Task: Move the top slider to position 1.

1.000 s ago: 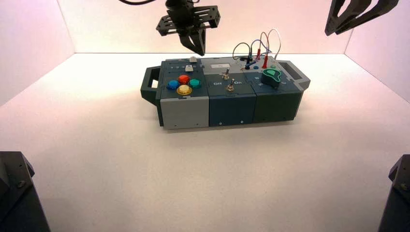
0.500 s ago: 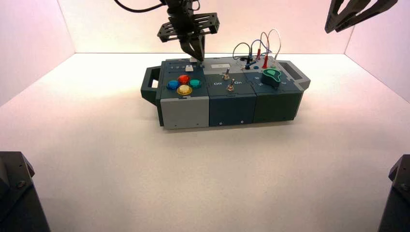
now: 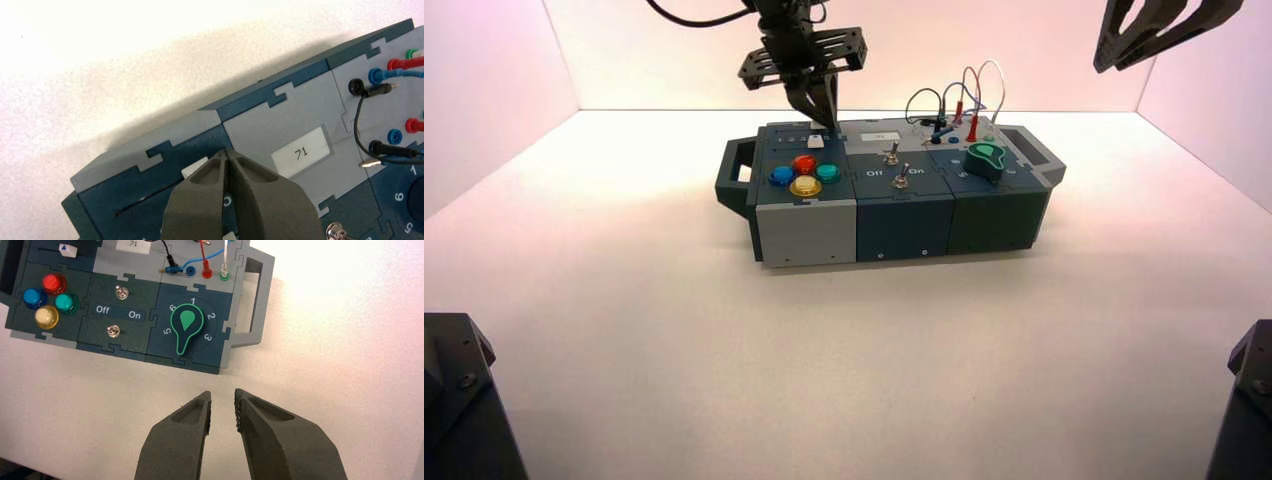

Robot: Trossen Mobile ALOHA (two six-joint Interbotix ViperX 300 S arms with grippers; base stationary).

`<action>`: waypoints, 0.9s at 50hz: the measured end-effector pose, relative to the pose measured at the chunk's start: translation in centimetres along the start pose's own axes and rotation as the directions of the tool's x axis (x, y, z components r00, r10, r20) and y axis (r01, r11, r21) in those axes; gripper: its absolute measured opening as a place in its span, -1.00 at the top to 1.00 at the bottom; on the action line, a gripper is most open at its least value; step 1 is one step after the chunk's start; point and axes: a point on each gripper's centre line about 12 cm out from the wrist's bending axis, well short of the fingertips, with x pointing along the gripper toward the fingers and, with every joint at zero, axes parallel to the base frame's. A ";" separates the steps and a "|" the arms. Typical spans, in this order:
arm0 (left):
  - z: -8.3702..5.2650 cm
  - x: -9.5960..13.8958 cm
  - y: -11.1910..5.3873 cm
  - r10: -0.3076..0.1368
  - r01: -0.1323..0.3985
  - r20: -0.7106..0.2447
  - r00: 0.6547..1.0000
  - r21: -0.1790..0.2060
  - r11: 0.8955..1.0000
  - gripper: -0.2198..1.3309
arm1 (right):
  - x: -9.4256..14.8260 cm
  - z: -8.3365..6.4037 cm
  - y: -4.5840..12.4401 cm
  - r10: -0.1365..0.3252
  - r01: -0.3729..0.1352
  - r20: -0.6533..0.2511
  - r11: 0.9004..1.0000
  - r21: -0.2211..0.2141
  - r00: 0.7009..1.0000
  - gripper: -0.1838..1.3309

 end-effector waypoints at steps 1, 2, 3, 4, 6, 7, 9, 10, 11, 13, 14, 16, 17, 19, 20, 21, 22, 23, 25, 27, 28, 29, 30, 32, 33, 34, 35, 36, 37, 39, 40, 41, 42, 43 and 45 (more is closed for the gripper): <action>0.0 0.0 0.1 0.000 0.000 0.000 1.000 -0.003 1.000 0.93 | 0.0 0.0 0.0 -0.001 0.001 0.000 1.000 0.001 1.000 0.00; 0.0 -0.1 0.1 0.000 0.000 0.000 1.000 -0.003 1.000 0.93 | 0.0 0.1 0.0 -0.001 0.001 0.002 1.000 0.001 1.000 0.00; -0.1 0.0 0.1 0.001 -0.001 -0.003 1.000 -0.002 1.000 0.93 | 0.0 0.0 0.0 0.000 0.000 0.000 1.000 -0.002 1.000 0.00; -0.1 -0.1 0.2 0.002 -0.002 -0.004 1.000 -0.003 1.000 0.93 | 0.0 0.0 0.0 -0.001 0.001 0.000 1.000 0.000 1.000 0.00; -0.3 -0.2 0.3 0.003 -0.003 -0.006 1.000 -0.006 1.000 0.93 | 0.0 0.0 0.0 -0.002 0.002 0.000 1.000 -0.001 1.000 0.00; -0.3 -0.2 0.5 0.004 -0.004 -0.007 1.000 -0.011 1.000 0.93 | 0.0 0.0 0.0 -0.001 0.001 -0.001 1.000 -0.002 1.000 0.00; -0.4 -0.4 0.7 0.007 -0.007 -0.007 1.000 -0.015 1.000 0.93 | 0.0 0.0 0.0 -0.001 0.001 0.000 1.000 -0.002 1.000 0.00; -0.4 -0.4 1.0 0.009 -0.009 -0.007 1.000 -0.019 1.000 0.93 | 0.0 0.0 0.0 -0.001 0.001 0.000 1.000 -0.002 1.000 0.00; -0.4 -0.5 1.1 0.010 -0.010 -0.008 1.000 -0.022 1.000 0.93 | 0.0 0.0 0.0 -0.001 0.001 0.000 1.000 0.000 1.000 0.00; -0.4 -0.6 1.4 0.013 -0.013 -0.006 1.000 -0.028 1.000 0.93 | 0.0 0.0 0.0 -0.002 0.002 0.000 1.000 -0.003 1.000 0.00; -0.5 -0.7 1.5 0.014 -0.015 -0.006 1.000 -0.031 0.999 0.93 | 0.0 0.0 0.0 -0.002 0.002 0.000 1.000 -0.003 1.000 0.00; -0.4 -0.8 1.8 0.017 -0.017 -0.004 1.000 -0.038 0.999 0.93 | 0.0 0.0 0.0 -0.002 0.002 0.000 1.000 -0.003 1.000 0.00; -0.4 -0.8 2.0 0.019 -0.019 -0.003 1.000 -0.041 0.999 0.93 | 0.0 0.0 0.0 -0.002 0.002 0.000 1.000 -0.003 1.000 0.00; -0.5 -0.8 2.3 0.022 -0.022 -0.005 1.000 -0.045 0.999 0.93 | 0.0 0.0 0.0 -0.002 0.002 -0.002 1.000 -0.003 1.000 0.00; -0.5 -0.9 2.5 0.023 -0.023 -0.004 1.000 -0.051 0.998 0.93 | 0.0 0.0 0.0 -0.002 0.002 -0.002 1.000 -0.003 1.000 0.00; -0.5 -1.0 2.5 0.023 -0.023 -0.002 1.000 -0.052 0.998 0.93 | 0.0 0.0 0.0 -0.001 0.001 -0.002 1.000 -0.004 1.000 0.00; -0.5 -1.0 2.5 0.024 -0.024 -0.003 1.000 -0.052 0.998 0.93 | 0.0 0.0 0.0 -0.001 0.001 -0.002 1.000 -0.004 1.000 0.00; -0.5 -1.0 2.5 0.024 -0.024 -0.003 1.000 -0.052 0.998 0.93 | 0.0 0.0 0.0 -0.001 0.001 -0.002 1.000 -0.004 1.000 0.00; -0.5 -1.0 2.6 0.024 -0.024 -0.004 1.000 -0.054 0.998 0.93 | 0.0 0.0 0.0 -0.002 0.002 -0.002 1.000 -0.003 1.000 0.00; -0.6 -1.2 2.9 0.028 -0.028 -0.005 1.000 -0.060 0.998 0.93 | 0.0 0.0 0.0 -0.002 0.002 -0.002 1.000 -0.004 1.000 0.00; -0.6 -1.2 3.0 0.029 -0.029 -0.004 1.000 -0.060 0.998 0.93 | 0.0 0.0 0.0 -0.002 0.002 -0.002 1.000 -0.004 1.000 0.00; -0.6 -1.3 3.0 0.029 -0.029 -0.002 1.000 -0.061 0.998 0.93 | 0.0 0.0 0.0 -0.002 0.002 0.000 1.000 -0.003 1.000 0.00; -0.7 -1.3 3.1 0.030 -0.030 -0.004 1.000 -0.061 0.998 0.93 | 0.0 0.1 0.0 -0.002 0.002 0.000 1.000 -0.004 1.000 0.00; -0.8 -1.4 3.2 0.032 -0.032 -0.004 0.999 -0.065 0.997 0.93 | 0.0 0.1 0.0 -0.002 0.002 0.000 1.000 -0.004 1.000 0.00; -0.8 -1.4 3.5 0.034 -0.034 -0.005 0.999 -0.069 0.997 0.93 | 0.0 0.1 0.0 -0.002 0.002 0.000 1.000 -0.004 1.000 0.00; -0.9 -1.5 3.6 0.036 -0.036 -0.006 0.999 -0.072 0.997 0.93 | 0.0 0.1 0.0 -0.002 0.002 0.000 1.000 -0.004 1.000 0.00; -1.0 -1.6 3.7 0.037 -0.037 -0.007 0.999 -0.075 0.996 0.93 | 0.0 0.1 0.0 -0.002 0.002 0.002 1.000 -0.004 1.000 0.00; -1.0 -1.6 3.7 0.037 -0.037 -0.007 0.999 -0.075 0.996 0.93 | 0.1 0.1 -0.1 -0.002 0.002 0.000 1.000 -0.004 1.000 0.00; -1.0 -1.7 3.9 0.038 -0.038 -0.004 0.999 -0.079 0.996 0.93 | 0.1 0.1 -0.1 -0.003 0.003 0.000 1.000 -0.004 1.000 0.00; -1.1 -1.7 3.9 0.039 -0.040 -0.004 0.999 -0.079 0.996 0.93 | 0.1 0.1 -0.1 -0.003 0.003 0.002 1.000 -0.004 1.000 0.00; -1.1 -1.7 3.9 0.039 -0.040 -0.004 0.999 -0.079 0.996 0.93 | 0.1 0.1 -0.1 -0.002 0.002 0.002 1.000 -0.004 1.000 0.00; -1.2 -1.8 3.9 0.039 -0.039 -0.005 0.999 -0.081 0.996 0.93 | 0.1 0.1 -0.1 -0.002 0.002 0.002 1.000 -0.004 1.000 0.00; -1.3 -1.8 4.0 0.040 -0.041 -0.009 0.999 -0.080 0.996 0.93 | 0.1 0.1 -0.1 -0.003 0.003 0.002 1.000 -0.005 1.000 0.00; -1.4 -1.8 4.0 0.040 -0.040 -0.010 0.999 -0.080 0.996 0.93 | 0.1 0.0 -0.1 -0.003 0.003 0.000 1.000 -0.004 1.000 0.00; -1.5 -2.0 4.0 0.040 -0.041 -0.010 0.999 -0.077 0.996 0.93 | 0.1 0.1 -0.1 -0.003 0.003 0.002 1.000 -0.005 1.000 0.00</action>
